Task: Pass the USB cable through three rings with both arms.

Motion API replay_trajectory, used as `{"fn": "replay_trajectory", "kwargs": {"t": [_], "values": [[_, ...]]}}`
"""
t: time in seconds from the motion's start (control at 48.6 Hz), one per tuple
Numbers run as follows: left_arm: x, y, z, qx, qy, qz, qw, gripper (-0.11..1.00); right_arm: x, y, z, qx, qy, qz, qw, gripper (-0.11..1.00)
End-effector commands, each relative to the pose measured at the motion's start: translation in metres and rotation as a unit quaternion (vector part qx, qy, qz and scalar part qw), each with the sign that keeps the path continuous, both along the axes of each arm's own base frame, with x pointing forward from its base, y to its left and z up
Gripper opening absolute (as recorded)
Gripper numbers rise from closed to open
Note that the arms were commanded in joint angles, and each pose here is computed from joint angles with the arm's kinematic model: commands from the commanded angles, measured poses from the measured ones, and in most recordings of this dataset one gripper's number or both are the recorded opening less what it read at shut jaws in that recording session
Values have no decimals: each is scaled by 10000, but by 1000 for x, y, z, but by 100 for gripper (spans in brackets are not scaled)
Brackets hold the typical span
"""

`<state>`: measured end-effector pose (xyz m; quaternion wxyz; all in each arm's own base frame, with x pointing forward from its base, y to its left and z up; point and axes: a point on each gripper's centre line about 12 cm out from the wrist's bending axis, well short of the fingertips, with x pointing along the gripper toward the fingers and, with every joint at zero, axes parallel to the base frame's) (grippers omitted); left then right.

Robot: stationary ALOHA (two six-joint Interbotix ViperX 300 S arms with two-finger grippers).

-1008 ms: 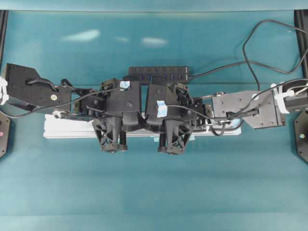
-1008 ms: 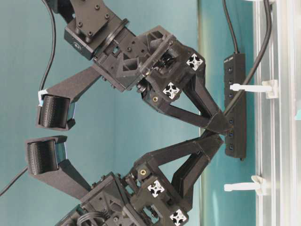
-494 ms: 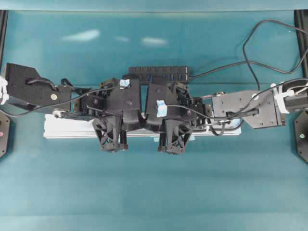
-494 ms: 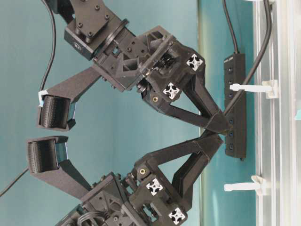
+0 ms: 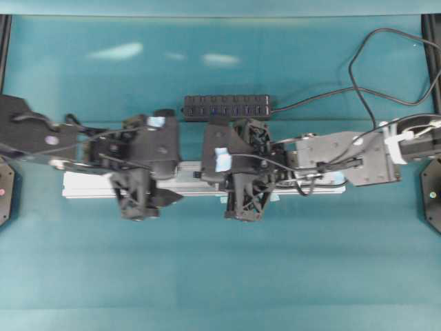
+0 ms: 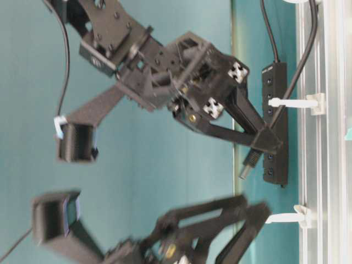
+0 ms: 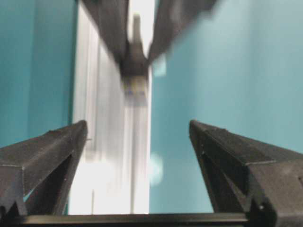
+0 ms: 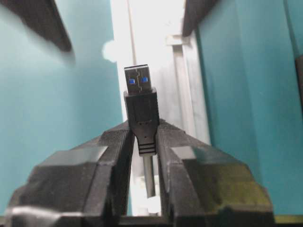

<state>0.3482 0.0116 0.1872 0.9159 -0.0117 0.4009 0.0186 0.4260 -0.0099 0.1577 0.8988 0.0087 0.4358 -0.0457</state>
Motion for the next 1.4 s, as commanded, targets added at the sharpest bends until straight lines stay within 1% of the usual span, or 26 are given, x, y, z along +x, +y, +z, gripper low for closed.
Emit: {"fn": "replay_trajectory", "kwargs": {"t": [0.0,0.082,0.206,0.35,0.453,0.556,0.823,1.029,1.194,1.379], "values": [[-9,-1,16,9,-169,-3,9999,96,11,-4,7,-180,135,60,9997,-5],[-21,-1,23,9,-215,-4,9998,96,17,-9,4,-315,411,90,9986,-5],[-36,-1,28,2,-299,22,9995,96,28,-17,2,-447,736,88,9962,-5],[-48,-1,29,-83,-333,117,9993,96,37,-26,1,-490,963,-14,9941,-5],[-56,1,27,-173,-337,249,9990,96,39,-30,-2,-504,1100,-60,9926,-5],[-64,3,26,-204,-347,319,9987,96,38,-32,-7,-503,1207,-92,9914,-5],[-85,8,26,-197,-456,424,9979,96,43,-32,-17,-491,1120,-49,9925,-5],[-101,10,24,-204,-312,489,9981,96,45,-32,-22,-504,1141,-4,9922,-5],[-107,9,25,-204,-289,491,9982,96,46,-32,-21,-563,1114,95,9921,-5],[-107,9,25,-210,-290,496,9981,96,48,-31,-21,-577,1050,132,9927,-5]]}}
